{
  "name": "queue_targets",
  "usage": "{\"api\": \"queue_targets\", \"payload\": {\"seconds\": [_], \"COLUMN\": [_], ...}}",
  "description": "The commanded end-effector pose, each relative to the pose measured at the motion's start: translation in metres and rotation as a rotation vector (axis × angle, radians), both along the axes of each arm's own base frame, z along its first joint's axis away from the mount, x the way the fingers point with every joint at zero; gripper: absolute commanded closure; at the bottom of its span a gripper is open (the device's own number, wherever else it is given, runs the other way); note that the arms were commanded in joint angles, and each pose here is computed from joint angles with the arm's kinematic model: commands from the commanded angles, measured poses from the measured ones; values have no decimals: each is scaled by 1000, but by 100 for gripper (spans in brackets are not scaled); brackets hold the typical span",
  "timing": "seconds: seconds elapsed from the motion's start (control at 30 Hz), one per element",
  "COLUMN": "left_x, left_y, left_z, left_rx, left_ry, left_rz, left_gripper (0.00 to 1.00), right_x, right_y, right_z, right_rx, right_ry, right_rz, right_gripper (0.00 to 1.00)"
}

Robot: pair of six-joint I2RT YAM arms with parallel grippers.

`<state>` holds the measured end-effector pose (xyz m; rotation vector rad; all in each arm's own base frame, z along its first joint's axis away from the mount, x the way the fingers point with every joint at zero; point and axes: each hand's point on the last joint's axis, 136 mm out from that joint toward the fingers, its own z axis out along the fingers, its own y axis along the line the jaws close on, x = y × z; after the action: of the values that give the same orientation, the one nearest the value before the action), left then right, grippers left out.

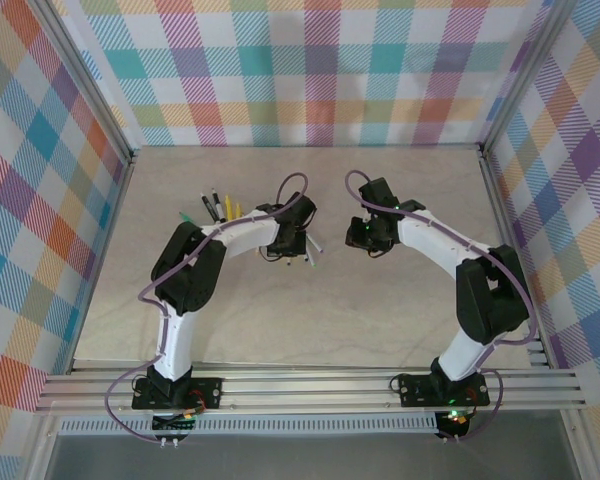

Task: Open the pen caps

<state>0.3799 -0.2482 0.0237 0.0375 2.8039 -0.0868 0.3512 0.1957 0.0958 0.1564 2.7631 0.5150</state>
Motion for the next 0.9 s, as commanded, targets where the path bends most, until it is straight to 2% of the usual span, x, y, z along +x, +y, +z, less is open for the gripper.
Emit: {"api": "queue_targets", "payload": {"seconds": [0.0, 0.17, 0.27, 0.4, 0.6, 0.87], "left_x": [-41, -53, -67, -77, -83, -88], "left_y": [22, 4, -13, -23, -26, -27], "left_z": [-13, 26, 42, 58, 67, 72], "left_rx": [61, -102, -226, -325, -364, -375], "left_ry": [114, 61, 77, 68, 69, 76], "left_rz": [-66, -152, -209, -236, -253, -261], "left_gripper": [100, 100, 100, 100, 100, 100], "right_x": [-5, -8, -11, -16, -20, -18], "right_y": [26, 60, 79, 101, 126, 142], "right_z": [-5, 2, 3, 0, -2, -2], "right_rx": [145, 311, 355, 382, 449, 520], "right_ry": [35, 43, 62, 87, 114, 141], "right_rz": [41, 93, 127, 163, 189, 193], "right_gripper": [72, 68, 64, 61, 52, 51]}}
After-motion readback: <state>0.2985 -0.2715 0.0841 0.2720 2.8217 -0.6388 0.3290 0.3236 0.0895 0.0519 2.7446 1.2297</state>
